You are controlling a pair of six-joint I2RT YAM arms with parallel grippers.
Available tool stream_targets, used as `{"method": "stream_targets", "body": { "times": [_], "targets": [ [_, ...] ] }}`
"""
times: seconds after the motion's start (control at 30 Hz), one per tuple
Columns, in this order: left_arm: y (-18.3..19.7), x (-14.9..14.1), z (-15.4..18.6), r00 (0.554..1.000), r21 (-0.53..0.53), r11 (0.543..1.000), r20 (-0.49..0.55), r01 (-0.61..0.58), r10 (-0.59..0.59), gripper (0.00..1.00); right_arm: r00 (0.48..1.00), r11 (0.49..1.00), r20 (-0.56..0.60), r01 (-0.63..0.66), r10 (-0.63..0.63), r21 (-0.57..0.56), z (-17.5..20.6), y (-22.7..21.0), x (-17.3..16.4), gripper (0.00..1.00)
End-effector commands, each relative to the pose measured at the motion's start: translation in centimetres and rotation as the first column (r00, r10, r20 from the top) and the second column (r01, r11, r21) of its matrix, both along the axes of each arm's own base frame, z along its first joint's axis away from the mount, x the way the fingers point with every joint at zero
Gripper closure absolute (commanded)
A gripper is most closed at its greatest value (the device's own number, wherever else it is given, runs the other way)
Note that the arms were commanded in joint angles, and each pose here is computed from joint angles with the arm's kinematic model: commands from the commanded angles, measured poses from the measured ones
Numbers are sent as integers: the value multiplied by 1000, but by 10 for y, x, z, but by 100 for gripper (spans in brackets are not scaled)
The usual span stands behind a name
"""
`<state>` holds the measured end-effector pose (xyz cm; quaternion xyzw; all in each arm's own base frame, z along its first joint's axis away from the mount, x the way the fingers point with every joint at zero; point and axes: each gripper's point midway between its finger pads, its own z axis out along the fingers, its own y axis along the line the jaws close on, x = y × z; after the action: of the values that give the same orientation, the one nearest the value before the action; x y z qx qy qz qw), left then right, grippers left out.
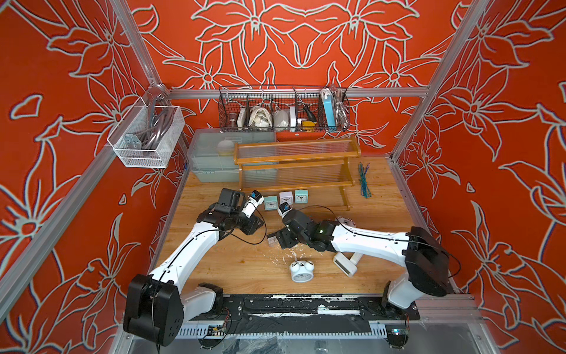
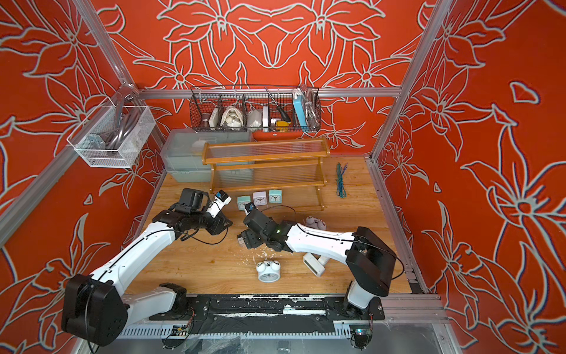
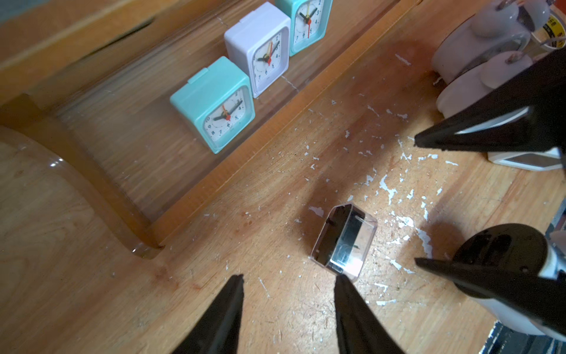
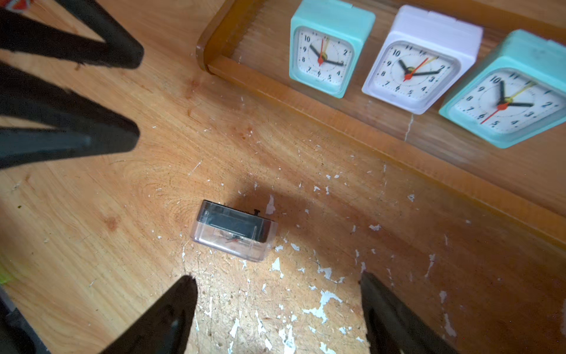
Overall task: Place the alarm clocks on the shelf by style
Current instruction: Pick up the alarm from the center of the board.
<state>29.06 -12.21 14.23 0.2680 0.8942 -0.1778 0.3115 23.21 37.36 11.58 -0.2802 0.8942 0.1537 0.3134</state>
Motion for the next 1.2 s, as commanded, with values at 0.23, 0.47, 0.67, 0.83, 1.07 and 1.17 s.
{"method": "stream_targets", "body": {
  "times": [0.23, 0.47, 0.67, 0.83, 1.07, 1.17],
  "targets": [
    [6, 1, 5, 999, -28, 999, 4, -35, 35, 50, 998, 998, -57, -2, -2, -63, -26, 28, -8, 10],
    [6, 0, 3, 999, -33, 999, -5, -34, 34, 50, 998, 996, -60, 13, -18, -84, -41, 34, -4, 10],
    [5, -1, 2, 999, -34, 999, -8, -32, 32, 50, 998, 995, -64, 16, -22, -96, -51, 39, 0, 11],
    [6, -1, 2, 1000, -33, 999, -7, -31, 31, 50, 998, 994, -57, 19, -25, -106, -56, 42, 2, 14],
    [6, -2, 2, 999, -32, 999, -4, -32, 32, 50, 999, 993, -40, 19, -24, -119, -59, 44, 6, 17],
    [6, -2, 2, 1000, -30, 999, -2, -31, 31, 50, 999, 992, -31, 19, -23, -124, -58, 43, 7, 21]
  ]
}}
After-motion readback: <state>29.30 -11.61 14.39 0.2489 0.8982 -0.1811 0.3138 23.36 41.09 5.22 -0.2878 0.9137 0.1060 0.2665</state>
